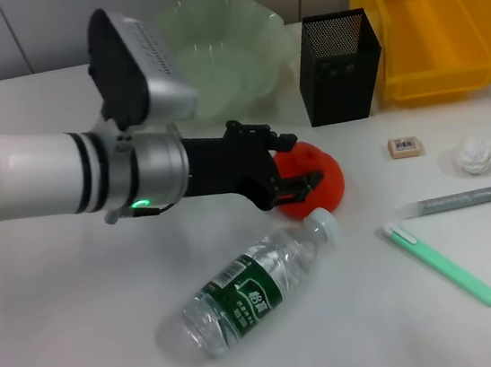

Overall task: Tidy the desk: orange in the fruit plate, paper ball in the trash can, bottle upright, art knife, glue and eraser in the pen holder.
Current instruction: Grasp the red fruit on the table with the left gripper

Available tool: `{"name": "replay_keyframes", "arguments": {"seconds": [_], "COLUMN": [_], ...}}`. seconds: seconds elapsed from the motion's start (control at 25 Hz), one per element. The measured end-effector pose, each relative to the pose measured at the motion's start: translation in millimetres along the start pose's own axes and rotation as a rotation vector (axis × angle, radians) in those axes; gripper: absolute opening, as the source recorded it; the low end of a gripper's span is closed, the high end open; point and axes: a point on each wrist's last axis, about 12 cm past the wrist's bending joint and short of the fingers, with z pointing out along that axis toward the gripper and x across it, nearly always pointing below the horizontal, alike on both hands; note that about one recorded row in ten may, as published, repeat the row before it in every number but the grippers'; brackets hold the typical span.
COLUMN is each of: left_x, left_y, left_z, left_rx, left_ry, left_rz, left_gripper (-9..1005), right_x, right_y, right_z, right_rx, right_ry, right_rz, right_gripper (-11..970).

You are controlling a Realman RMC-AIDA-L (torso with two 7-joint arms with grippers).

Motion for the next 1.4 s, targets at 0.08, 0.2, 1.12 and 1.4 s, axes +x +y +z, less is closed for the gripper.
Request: {"name": "replay_keyframes", "arguments": {"seconds": [0.08, 0.2, 1.12, 1.4], "left_x": [-2, -4, 4, 5], "left_y": [-0.7, -1.6, -2.6, -2.5], "left_z": [5, 13, 23, 23], "left_rx": [-0.012, -0.046, -0.066, -0.071], "left_ry": [0.011, 0.015, 0.045, 0.041], "left_rz": [0.018, 0.034, 0.017, 0.009], "left_gripper": [607, 609, 603, 604], "right_x": [2, 2, -2, -1], "right_y": [0.3, 0.1, -2.6, -1.9], "right_z": [1, 2, -1, -5], "right_rx": [-0.008, -0.013, 0.011, 0.028], "right_ry": [-0.007, -0.010, -0.014, -0.014], "right_rz": [0.004, 0.006, -0.012, -0.013], "right_gripper": [761, 761, 760, 760]}}
